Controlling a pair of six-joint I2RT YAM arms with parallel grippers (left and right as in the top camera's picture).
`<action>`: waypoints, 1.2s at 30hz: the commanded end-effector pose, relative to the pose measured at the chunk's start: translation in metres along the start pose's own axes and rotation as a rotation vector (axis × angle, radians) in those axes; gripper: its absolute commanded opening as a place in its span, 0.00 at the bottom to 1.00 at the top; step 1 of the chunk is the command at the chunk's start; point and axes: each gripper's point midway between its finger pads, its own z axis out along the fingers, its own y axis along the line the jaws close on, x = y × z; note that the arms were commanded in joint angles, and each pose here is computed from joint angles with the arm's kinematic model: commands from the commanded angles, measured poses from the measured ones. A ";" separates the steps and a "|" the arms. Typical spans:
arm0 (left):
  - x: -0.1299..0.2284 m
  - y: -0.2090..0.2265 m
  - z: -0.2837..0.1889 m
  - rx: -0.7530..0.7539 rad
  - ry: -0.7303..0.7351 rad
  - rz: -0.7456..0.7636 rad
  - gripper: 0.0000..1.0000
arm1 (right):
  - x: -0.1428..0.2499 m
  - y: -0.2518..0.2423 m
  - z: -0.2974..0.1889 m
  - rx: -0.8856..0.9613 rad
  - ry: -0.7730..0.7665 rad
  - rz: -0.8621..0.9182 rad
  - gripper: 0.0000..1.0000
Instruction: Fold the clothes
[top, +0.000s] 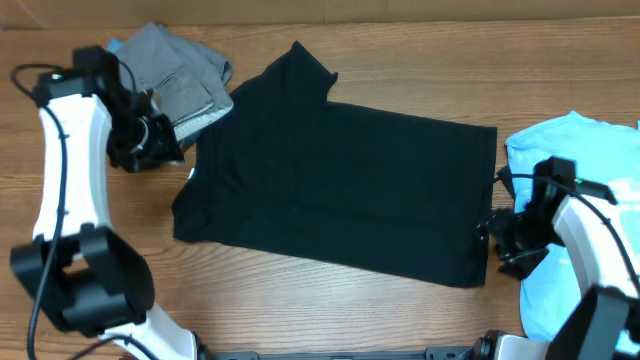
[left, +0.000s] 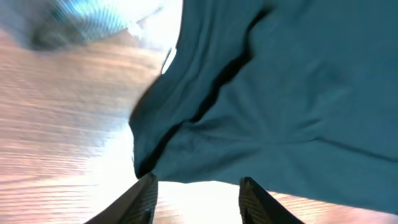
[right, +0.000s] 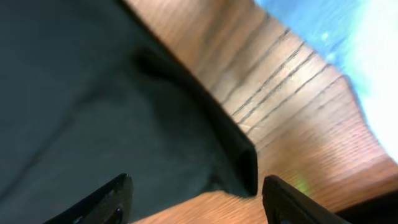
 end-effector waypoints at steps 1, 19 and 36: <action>-0.006 -0.023 -0.049 0.028 -0.148 0.079 0.49 | 0.010 -0.010 0.019 0.024 0.051 0.073 0.68; 0.001 -0.029 -0.074 0.024 -0.213 0.096 0.51 | 0.021 -0.055 0.028 0.193 0.020 0.357 0.04; -0.007 -0.073 -0.070 0.058 -0.259 0.298 0.55 | -0.003 -0.012 -0.081 -0.058 -0.228 0.227 0.64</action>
